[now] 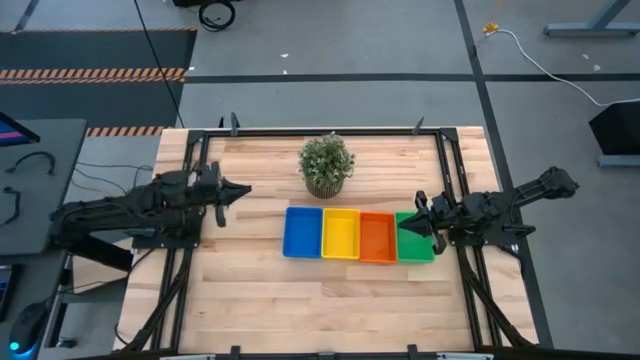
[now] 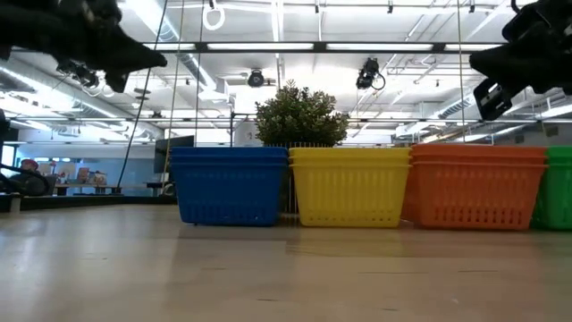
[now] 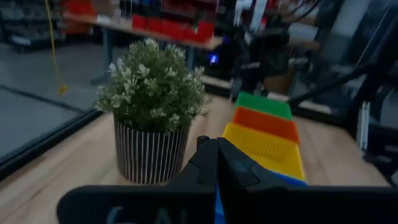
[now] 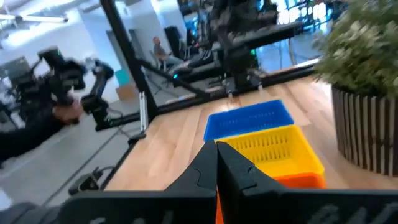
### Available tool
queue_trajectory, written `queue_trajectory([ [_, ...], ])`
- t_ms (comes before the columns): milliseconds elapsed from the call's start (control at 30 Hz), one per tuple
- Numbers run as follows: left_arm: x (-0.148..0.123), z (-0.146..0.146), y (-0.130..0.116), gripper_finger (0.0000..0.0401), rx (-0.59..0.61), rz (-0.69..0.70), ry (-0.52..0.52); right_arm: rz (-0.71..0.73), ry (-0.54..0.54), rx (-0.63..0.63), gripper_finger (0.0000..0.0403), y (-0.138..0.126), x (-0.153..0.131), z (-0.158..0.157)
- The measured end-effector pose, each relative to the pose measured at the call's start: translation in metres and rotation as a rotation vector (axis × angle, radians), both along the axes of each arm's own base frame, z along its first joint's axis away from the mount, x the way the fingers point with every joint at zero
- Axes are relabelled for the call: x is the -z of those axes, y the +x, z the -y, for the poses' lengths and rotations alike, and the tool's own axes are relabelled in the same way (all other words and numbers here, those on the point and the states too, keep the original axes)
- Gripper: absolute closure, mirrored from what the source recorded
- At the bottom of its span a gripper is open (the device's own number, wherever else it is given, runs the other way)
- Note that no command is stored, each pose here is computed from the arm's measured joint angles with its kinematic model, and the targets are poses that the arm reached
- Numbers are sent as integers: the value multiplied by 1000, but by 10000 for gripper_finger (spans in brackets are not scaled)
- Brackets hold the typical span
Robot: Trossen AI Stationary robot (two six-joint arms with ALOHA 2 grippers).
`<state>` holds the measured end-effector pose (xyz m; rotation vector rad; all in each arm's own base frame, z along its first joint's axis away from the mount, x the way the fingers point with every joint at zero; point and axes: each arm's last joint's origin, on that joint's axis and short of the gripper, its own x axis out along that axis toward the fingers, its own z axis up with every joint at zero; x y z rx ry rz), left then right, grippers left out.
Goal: Stack baskets by color
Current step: Return to Home Position
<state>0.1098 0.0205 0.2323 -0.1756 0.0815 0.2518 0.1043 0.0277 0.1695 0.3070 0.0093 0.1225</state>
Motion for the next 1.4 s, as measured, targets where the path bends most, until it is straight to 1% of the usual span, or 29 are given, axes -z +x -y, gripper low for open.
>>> queue_trajectory([
  [100,22,4,-4,397,22,83,-11,41,-15,31,403,-2,-4,2],
  [200,43,8,-8,397,63,140,-17,52,-50,56,402,-4,-5,3],
  [267,53,11,-10,395,85,154,-13,72,-58,72,402,-5,-6,3],
  [333,62,13,-12,395,102,139,19,95,-61,86,402,-6,-9,4],
  [400,61,13,-13,397,106,149,48,117,-65,101,402,-7,-10,5],
  [467,60,13,-14,398,112,123,64,130,-72,131,402,-8,-12,6],
  [600,58,13,-18,394,124,2,76,129,-71,153,401,-8,-12,7],
  [667,59,13,-19,391,113,-24,65,130,-85,159,400,-8,-12,7],
  [733,58,14,-19,391,129,-21,53,145,-98,180,397,-8,-13,7],
  [833,59,16,-19,394,188,-27,70,141,-113,200,391,-8,-13,8],
  [933,58,17,-18,395,200,7,71,143,-115,200,387,-8,-13,8],
  [1067,52,19,-17,384,215,78,77,147,-113,200,387,-8,-14,8],
  [1100,52,19,-17,381,216,82,77,146,-97,200,388,-8,-14,8],
  [1167,52,19,-17,377,213,82,54,142,-10,228,390,-9,-14,9],
  [1200,52,19,-17,376,212,88,32,138,5,265,391,-9,-14,10],
  [1333,52,19,-17,377,207,97,-52,121,-83,379,394,-8,-12,17],
  [1400,53,19,-17,381,205,96,-91,124,-113,390,397,-7,-13,21],
])
